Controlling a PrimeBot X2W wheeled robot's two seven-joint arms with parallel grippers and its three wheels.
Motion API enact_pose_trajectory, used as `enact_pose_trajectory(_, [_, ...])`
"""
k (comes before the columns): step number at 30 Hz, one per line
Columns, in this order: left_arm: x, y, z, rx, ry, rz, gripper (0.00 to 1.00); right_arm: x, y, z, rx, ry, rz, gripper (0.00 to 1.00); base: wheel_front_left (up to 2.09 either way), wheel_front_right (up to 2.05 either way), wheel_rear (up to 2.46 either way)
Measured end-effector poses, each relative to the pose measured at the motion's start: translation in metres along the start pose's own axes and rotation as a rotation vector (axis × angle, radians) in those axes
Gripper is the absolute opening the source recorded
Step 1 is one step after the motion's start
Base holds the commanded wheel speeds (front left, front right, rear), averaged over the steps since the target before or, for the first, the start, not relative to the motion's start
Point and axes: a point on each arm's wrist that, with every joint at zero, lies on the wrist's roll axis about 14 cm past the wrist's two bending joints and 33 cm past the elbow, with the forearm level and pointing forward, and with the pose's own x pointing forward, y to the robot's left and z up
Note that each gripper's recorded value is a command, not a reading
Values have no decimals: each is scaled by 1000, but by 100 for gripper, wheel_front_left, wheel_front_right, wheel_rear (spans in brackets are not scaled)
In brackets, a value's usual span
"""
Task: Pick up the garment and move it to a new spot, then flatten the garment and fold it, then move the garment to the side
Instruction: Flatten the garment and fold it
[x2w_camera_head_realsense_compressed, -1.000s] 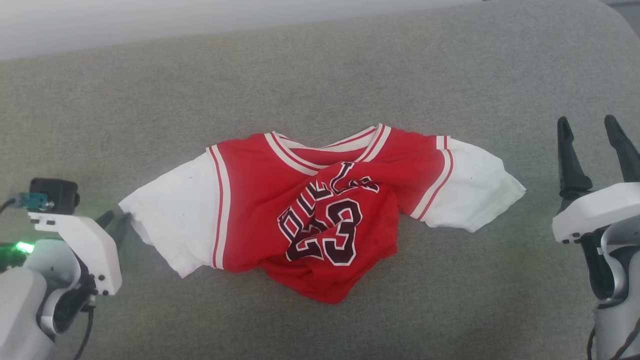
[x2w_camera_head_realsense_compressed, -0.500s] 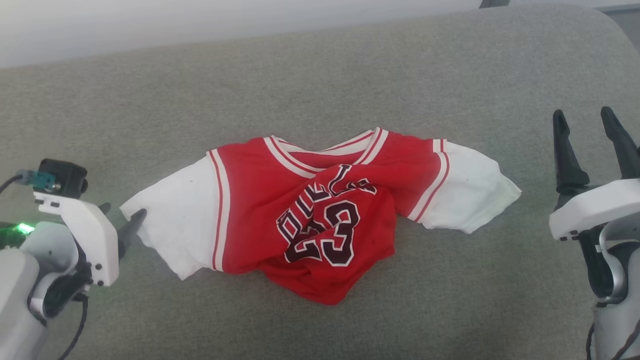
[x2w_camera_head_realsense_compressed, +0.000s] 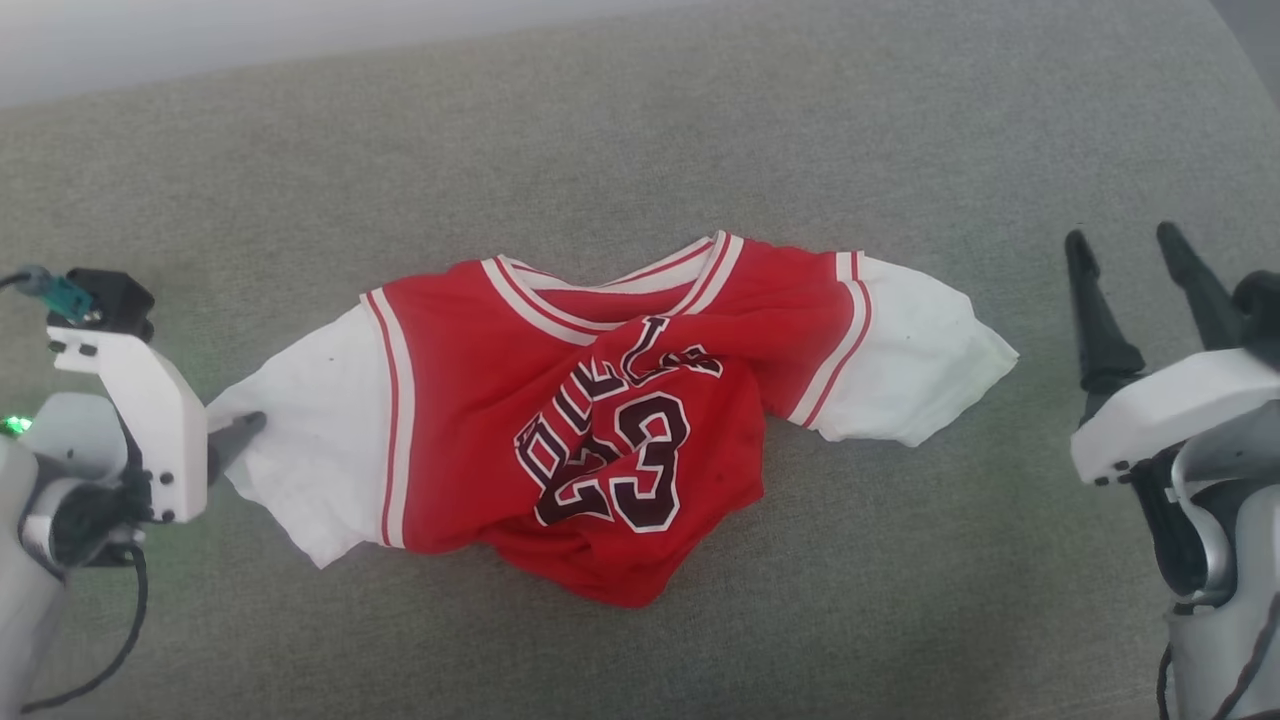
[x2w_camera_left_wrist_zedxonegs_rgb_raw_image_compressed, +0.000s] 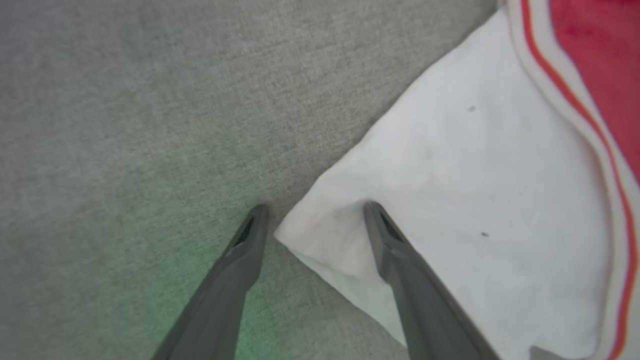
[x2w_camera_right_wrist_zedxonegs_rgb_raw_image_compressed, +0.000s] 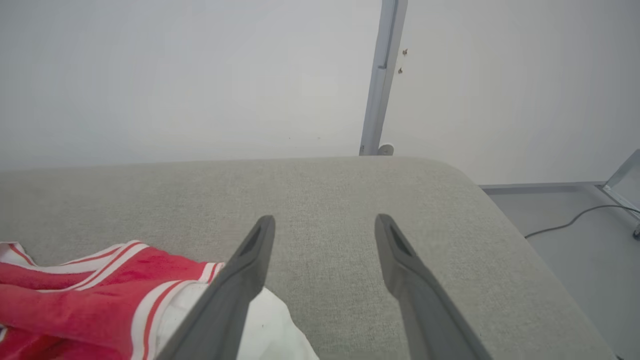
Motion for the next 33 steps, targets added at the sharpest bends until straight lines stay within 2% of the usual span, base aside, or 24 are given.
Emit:
enact_pose_trajectory(1, [2, 1, 0, -3, 8, -1, 58, 0, 1, -4, -5, 22, 7, 100, 0, 0, 0])
enact_pose_trajectory(2, [2, 1, 0, -3, 8, -1, 18, 0, 1, -4, -5, 22, 7, 100, 0, 0, 0])
enact_pose_trajectory(3, [5, -1, -1, -19, 23, -14, 0, 0, 3, -15, 6, 77, 16, 100, 0, 0, 0])
enact_pose_trajectory(10, [11, 1, 0, -38, 19, -32, 0, 0, 18, -67, 13, 368, 92, 100, 0, 0, 0])
enact_pose_trajectory(11, [11, 1, 0, -38, 19, -32, 0, 0, 18, -67, 13, 368, 92, 100, 0, 0, 0])
enact_pose_trajectory(12, [11, 1, 1, -41, 10, -36, 0, 2, 20, -77, -30, 447, 120, 100, 0, 0, 0])
enact_pose_trajectory(15, [12, 2, 1, -44, 5, -39, 0, 6, 20, -85, -6, 512, 129, 100, 0, 0, 0])
enact_pose_trajectory(16, [12, 2, 2, -48, -5, -40, 0, 7, 23, -96, -33, 593, 151, 100, 0, 0, 0])
enact_pose_trajectory(25, [13, 5, 3, -57, -30, -42, 0, 17, 31, -128, -28, 816, 198, 100, 0, 0, 0])
enact_pose_trajectory(26, [13, 6, 3, -60, -32, -40, 0, 17, 32, -132, -33, 842, 201, 42, 0, 0, 0])
enact_pose_trajectory(27, [13, 7, 2, -61, -36, -38, 0, 18, 34, -135, -37, 859, 210, 0, 0, 0, 0])
enact_pose_trajectory(29, [12, 7, 3, -65, -46, -34, 0, 20, 39, -137, -42, 879, 227, 0, 0, 0, 0])
enact_pose_trajectory(33, [4, 6, 9, -75, -76, -31, 0, 30, 45, -125, -18, 831, 237, 0, 0, 0, 0])
